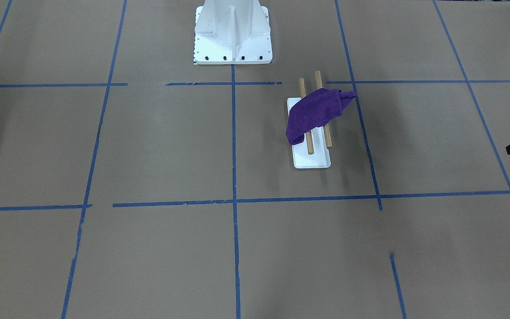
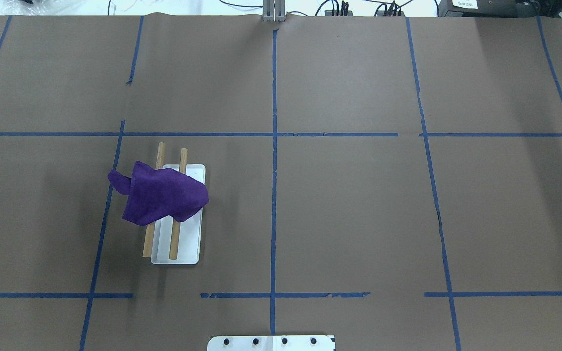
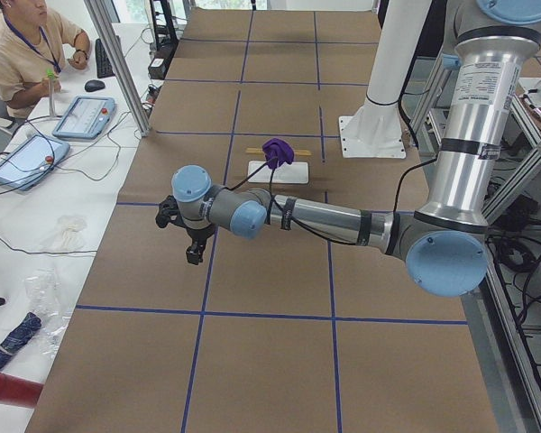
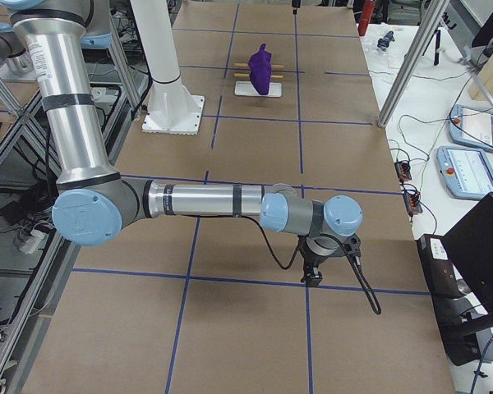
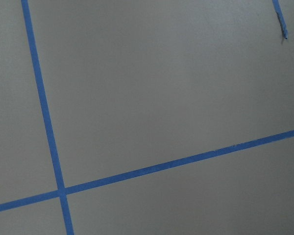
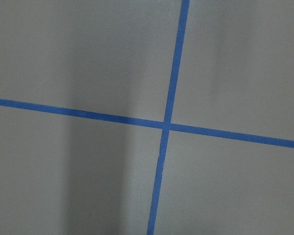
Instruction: Hang towel on rack
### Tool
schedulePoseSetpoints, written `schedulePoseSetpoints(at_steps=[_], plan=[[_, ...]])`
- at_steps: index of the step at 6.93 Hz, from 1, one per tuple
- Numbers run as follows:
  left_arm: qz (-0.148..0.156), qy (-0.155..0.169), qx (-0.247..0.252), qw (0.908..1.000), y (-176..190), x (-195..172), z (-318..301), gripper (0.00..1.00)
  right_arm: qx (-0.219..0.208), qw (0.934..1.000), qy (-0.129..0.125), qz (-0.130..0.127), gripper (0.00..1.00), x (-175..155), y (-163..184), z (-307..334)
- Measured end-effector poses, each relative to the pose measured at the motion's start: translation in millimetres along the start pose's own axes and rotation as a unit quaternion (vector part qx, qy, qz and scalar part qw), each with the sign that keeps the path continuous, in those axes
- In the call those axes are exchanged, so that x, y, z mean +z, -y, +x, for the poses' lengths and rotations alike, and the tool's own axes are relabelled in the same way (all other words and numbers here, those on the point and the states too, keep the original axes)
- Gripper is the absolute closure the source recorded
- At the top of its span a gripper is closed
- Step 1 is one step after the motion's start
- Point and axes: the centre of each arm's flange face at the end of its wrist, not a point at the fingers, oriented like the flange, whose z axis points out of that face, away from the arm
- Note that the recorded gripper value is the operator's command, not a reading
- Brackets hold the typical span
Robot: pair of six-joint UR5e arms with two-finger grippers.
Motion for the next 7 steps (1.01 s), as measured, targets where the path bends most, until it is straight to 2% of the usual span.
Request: schedulePoseSetpoints(at_steps=[7], plan=[[-0.005, -0.001, -0.001, 1.0, -3.4, -0.1, 4.0, 0.0, 0.001, 1.0, 0.001, -0.001, 0.0, 2.1, -3.8, -0.1]])
